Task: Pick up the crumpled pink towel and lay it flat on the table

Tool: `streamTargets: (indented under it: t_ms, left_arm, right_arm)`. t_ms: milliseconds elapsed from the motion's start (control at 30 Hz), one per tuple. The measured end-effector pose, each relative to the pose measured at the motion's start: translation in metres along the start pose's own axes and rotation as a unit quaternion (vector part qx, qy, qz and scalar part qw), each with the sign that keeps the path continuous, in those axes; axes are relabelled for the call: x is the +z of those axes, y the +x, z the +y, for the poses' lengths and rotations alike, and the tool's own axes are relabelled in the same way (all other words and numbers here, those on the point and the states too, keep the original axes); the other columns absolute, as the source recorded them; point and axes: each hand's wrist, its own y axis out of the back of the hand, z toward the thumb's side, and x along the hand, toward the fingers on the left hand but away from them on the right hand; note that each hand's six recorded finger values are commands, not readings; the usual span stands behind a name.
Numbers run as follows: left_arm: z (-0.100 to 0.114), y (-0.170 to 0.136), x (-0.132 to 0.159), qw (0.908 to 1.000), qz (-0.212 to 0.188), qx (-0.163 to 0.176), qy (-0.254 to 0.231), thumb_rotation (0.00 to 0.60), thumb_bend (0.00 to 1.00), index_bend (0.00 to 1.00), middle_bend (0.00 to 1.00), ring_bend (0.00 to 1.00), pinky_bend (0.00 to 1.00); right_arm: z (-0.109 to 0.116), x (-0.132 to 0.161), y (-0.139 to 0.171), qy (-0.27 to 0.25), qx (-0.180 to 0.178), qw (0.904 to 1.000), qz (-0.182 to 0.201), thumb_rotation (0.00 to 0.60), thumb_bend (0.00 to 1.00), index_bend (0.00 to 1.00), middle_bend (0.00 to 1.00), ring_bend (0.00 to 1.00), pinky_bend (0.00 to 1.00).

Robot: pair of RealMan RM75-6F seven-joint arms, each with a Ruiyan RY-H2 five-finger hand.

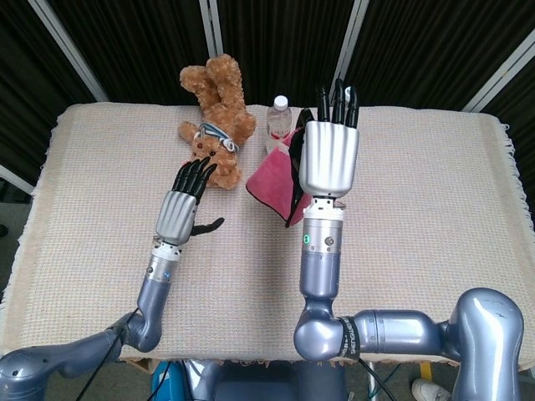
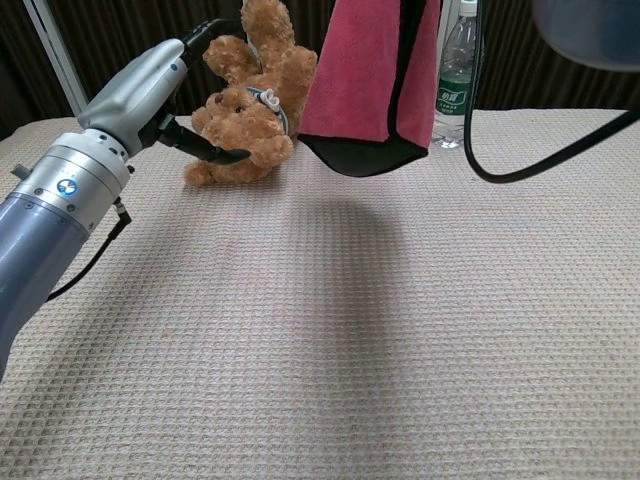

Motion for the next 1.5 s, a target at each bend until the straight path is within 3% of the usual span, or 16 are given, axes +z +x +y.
streamTargets:
  t_ms: [233, 467, 1033, 1500]
  left_arm:
    - [-0.012, 0.007, 0.020, 0.9997, -0.018, 0.005, -0.014, 0.600, 0.02, 0.00, 0.00, 0.00, 0.00]
    - [-0.019, 0.012, 0.030, 0.9991, -0.040, 0.012, 0.010, 0.600, 0.02, 0.00, 0.00, 0.00, 0.00]
    - [-0.048, 0.006, 0.020, 0.9967, -0.056, -0.005, 0.059, 0.600, 0.02, 0.00, 0.00, 0.00, 0.00]
    - [-0.041, 0.022, 0.027, 0.9947, -0.074, 0.033, 0.063, 0.600, 0.05, 0.00, 0.00, 0.00, 0.00]
  right_arm:
    - [-0.003, 0.011, 0.008, -0.035, 0.026, 0.9990, 0.003, 0.600, 0.59, 0.70, 0.20, 0.03, 0.00]
    - [-0.007, 0.017, 0.013, -0.066, 0.053, 0.9964, 0.003, 0.600, 0.59, 0.70, 0.20, 0.03, 0.00]
    - [0.001, 0.019, 0.012, -0.094, 0.054, 0.9941, 0.007, 0.600, 0.59, 0.70, 0.20, 0.02, 0.00]
    - [0.015, 0.019, 0.018, -0.141, 0.071, 0.9873, 0.018, 0.600, 0.59, 0.70, 0.20, 0.02, 0.00]
